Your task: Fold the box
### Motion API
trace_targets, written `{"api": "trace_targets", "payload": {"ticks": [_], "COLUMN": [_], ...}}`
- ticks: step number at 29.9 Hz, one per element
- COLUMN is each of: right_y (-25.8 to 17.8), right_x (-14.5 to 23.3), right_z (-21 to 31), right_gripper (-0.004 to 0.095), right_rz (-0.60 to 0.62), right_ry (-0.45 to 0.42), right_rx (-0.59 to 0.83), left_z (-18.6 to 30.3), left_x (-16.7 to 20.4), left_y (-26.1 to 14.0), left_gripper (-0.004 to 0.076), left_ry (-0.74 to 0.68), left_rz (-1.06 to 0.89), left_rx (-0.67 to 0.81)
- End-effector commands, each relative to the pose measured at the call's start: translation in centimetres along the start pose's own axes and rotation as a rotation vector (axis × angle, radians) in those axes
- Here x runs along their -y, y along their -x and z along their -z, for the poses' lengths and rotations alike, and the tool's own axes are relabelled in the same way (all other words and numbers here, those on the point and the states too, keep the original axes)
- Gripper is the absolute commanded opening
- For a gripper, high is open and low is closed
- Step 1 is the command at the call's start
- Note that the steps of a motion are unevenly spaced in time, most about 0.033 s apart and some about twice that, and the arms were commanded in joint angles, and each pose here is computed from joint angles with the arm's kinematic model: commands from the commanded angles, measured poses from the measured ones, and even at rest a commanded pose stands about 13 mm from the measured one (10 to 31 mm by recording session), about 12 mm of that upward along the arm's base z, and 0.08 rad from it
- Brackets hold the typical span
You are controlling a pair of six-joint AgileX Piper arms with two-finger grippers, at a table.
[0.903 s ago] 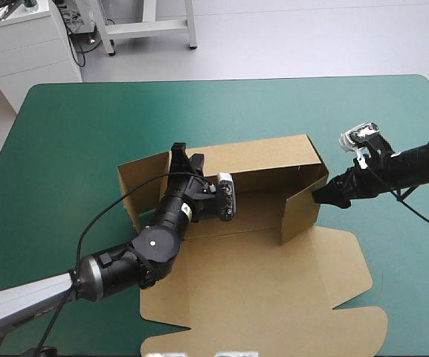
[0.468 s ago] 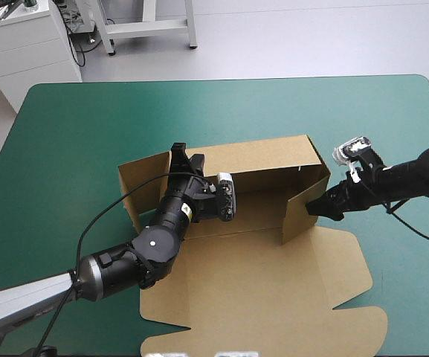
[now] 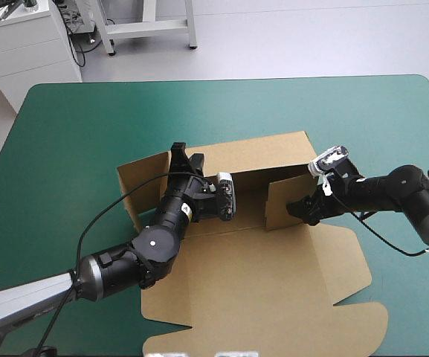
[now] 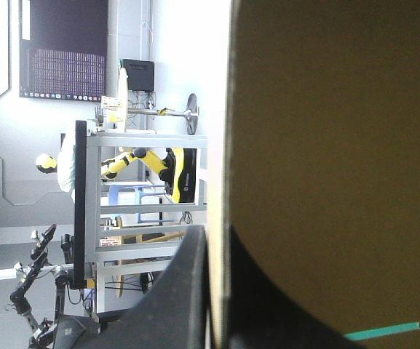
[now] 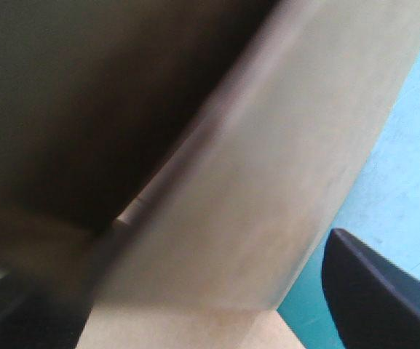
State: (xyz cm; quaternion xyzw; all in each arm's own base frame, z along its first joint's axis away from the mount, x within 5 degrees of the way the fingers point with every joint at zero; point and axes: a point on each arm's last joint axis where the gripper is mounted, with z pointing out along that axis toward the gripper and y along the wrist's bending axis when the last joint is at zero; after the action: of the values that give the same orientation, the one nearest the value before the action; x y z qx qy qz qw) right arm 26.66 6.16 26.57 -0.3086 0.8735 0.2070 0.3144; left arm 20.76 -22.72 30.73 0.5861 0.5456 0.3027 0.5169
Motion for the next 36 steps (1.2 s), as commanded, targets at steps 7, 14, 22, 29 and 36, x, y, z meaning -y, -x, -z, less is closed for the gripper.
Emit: {"api": "trace_targets", "payload": {"ticks": [7,14,22,29,36], "right_y": [2.5,3.2,3.9,3.9,4.3], "right_x": [-1.0,-1.3,-1.7,-0.7,-0.5], "right_z": [3.6,3.1,2.4,1.0,0.6], "right_gripper": [0.0738,0.0738,0.0733,0.0644,0.0182], "right_rz": [0.018,0.067,0.083,0.062,0.106], "right_ry": [-0.137,-0.162,-0.203,-0.212,-0.209], "right_rx": [0.218,0.252,0.290,0.287,0.326], "left_z": [0.8,0.8,0.8,0.8,0.8], "left_x": [-2.1,-2.1,-2.1,-2.1,-2.0], "left_y": [0.2,0.2,0.3,0.3,0.4], "left_gripper": [-0.0032,-0.0032,-0.0032,-0.0032,-0.0032], "left_ry": [0.080,0.079,0.078,0.077,0.070], "left_rz": [0.023,0.023,0.023,0.023,0.022], "left_rx": [0.024,0.025,0.028,0.029,0.042]}}
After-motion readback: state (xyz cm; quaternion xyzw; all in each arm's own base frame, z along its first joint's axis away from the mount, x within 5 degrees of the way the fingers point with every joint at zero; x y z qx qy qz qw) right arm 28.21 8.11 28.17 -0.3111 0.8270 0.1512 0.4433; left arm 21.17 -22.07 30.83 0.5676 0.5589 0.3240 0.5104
